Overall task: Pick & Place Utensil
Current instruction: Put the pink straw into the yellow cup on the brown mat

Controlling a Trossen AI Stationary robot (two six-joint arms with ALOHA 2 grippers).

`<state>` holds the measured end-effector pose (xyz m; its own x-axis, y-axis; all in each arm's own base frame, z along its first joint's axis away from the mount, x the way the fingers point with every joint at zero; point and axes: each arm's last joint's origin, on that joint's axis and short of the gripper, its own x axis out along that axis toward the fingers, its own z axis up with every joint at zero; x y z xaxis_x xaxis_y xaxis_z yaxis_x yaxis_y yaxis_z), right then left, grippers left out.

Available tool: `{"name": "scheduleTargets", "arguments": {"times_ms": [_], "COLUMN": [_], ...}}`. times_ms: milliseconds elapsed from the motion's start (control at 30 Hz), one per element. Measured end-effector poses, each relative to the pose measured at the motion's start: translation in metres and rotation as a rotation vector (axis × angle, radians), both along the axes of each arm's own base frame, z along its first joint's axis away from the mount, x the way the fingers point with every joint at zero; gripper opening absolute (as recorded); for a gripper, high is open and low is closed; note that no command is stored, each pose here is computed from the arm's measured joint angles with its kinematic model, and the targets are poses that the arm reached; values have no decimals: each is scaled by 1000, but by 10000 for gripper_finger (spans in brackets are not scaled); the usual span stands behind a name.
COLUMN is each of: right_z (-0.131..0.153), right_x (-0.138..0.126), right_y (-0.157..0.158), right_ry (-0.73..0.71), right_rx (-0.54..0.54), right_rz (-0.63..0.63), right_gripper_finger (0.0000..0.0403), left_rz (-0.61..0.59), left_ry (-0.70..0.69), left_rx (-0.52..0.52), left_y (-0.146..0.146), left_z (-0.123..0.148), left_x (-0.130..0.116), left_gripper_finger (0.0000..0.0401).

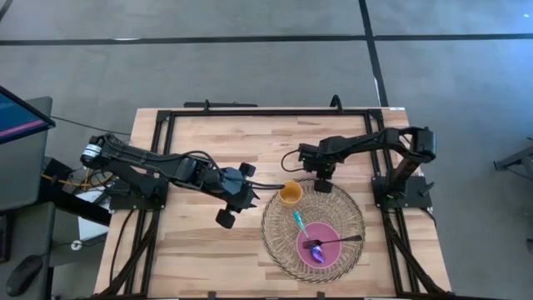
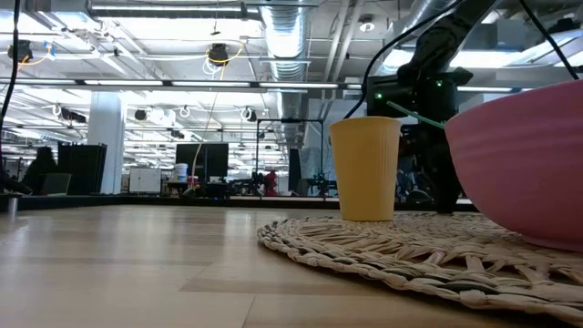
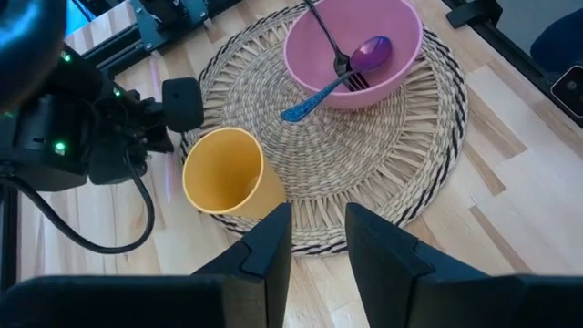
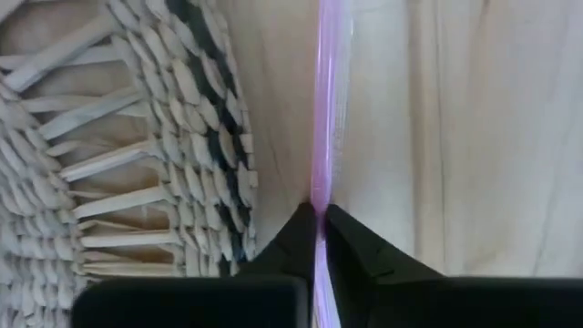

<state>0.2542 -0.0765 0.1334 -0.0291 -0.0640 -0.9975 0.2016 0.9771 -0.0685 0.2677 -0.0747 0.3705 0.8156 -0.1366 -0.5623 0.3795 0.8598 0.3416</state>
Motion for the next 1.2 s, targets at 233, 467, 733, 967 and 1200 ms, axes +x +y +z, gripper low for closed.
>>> {"name": "scheduleTargets", "arguments": {"times_ms": [233, 467, 733, 967, 1200], "right_z": [23, 74, 149, 203, 211], "right_x": [-6, -26, -56, -60, -44], "right_y": [1, 11, 45, 82, 109], "right_ry": [-66, -257, -737, -1245, -1390], "right_rx": [-53, -82, -141, -135, -157], "right_rz": [-58, -141, -87, 120, 249], "right_gripper_finger": [17, 9, 3, 1, 1], "left_rz": [2, 2, 35, 99, 140], "left_ry": [1, 5, 3, -83, -98], "left_rx": [-2, -1, 22, -68, -114], "left_y": [0, 0, 5, 16, 26], "left_z": [0, 0, 7, 26, -11], "left_x": [0, 0, -13, -43, -64], "left_gripper_finger": [106, 106, 106, 106, 106]}}
